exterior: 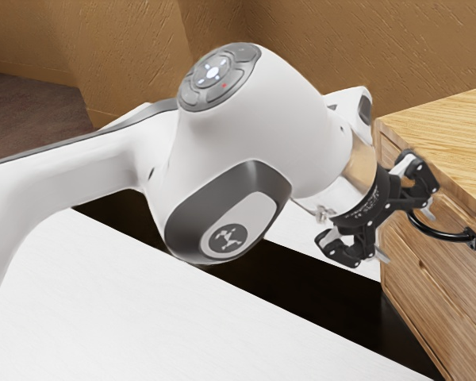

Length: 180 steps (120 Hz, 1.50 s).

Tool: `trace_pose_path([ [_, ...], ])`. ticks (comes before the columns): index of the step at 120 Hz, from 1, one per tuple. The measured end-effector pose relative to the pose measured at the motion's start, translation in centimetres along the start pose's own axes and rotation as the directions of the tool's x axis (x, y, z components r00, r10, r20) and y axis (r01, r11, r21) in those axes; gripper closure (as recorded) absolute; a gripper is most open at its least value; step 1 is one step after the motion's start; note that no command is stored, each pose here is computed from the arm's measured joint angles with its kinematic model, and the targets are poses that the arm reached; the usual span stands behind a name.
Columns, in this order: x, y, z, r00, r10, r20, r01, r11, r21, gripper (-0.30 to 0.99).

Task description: Pull the drawer handle with one arm to open the drawer

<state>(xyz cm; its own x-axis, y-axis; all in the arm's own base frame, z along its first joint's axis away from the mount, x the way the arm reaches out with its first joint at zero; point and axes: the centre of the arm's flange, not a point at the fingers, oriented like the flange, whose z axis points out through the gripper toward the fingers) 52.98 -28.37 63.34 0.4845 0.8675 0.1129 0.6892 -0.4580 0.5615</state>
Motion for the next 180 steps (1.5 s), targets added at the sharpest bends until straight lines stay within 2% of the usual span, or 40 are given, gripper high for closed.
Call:
trace_pose_path([
  [60, 0.1, -0.2, 1.0, 1.0, -0.007, 0.008, 0.007, 1.0, 0.015, 0.21],
  [81, -0.3, -0.5, 0.0, 1.0, -0.003, -0.003, 0.003, 1.0, 0.011, 0.21],
  [100, -2.5, -0.9, -0.9, 1.0, 0.027, 0.003, -0.027, 1.0, 0.008, 0.21],
  [180, -2.4, -3.0, -2.0, 1.0, -0.001, -0.009, 0.001, 1.0, 0.026, 0.21],
])
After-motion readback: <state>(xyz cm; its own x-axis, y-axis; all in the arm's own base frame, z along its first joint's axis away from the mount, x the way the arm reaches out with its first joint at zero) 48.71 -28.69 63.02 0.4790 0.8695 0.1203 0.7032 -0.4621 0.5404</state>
